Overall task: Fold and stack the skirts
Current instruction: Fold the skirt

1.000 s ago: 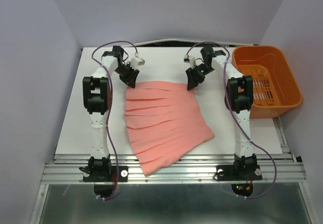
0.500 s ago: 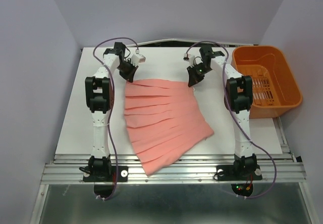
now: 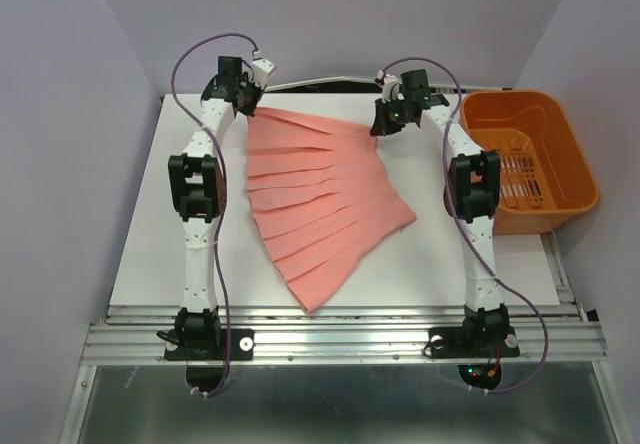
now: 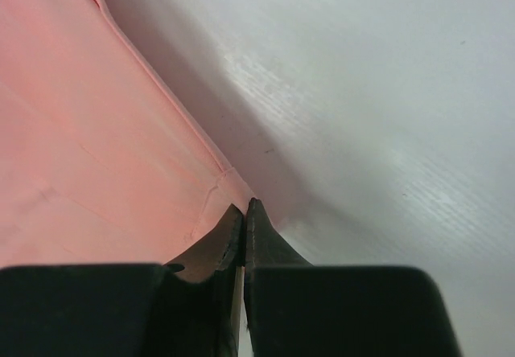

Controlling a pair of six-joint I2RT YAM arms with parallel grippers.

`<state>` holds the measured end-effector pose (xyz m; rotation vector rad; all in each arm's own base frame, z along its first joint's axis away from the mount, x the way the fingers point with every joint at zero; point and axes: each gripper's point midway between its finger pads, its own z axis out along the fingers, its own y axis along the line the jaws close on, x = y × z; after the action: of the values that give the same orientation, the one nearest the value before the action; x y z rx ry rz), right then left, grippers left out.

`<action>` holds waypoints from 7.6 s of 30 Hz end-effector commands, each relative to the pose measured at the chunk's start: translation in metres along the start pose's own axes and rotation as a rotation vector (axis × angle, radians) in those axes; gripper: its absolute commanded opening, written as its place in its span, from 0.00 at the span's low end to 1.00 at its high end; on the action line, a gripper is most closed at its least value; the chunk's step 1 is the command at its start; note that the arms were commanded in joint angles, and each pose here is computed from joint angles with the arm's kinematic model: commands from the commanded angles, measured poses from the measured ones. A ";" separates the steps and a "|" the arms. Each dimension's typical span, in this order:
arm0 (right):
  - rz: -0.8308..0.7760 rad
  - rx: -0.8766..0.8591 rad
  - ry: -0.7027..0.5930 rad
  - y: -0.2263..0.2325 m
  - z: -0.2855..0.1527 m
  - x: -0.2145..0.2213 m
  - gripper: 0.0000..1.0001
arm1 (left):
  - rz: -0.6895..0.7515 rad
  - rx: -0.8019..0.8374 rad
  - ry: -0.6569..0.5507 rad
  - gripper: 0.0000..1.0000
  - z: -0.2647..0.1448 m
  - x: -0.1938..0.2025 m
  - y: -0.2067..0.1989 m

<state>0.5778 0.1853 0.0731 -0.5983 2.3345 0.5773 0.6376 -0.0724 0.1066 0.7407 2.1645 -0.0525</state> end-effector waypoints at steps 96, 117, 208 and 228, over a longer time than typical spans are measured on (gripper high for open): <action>-1.038 -0.078 0.061 0.090 -0.186 0.218 0.01 | 0.461 0.638 0.186 0.00 -0.297 0.161 -0.337; -0.876 -0.226 0.272 0.118 -0.148 0.290 0.01 | 0.377 0.338 0.481 0.00 -0.125 0.182 -0.247; -0.024 -0.035 0.381 0.241 -0.044 0.137 0.54 | -1.136 0.408 0.273 0.11 -0.102 0.126 -0.310; -0.056 -0.167 0.288 0.274 -0.074 0.105 0.01 | -1.123 0.389 0.285 0.07 -0.099 0.130 -0.309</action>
<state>0.3222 0.3130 0.0543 -0.8700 2.6907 0.5396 0.3398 -0.2421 0.0215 -0.3984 2.5900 -1.0864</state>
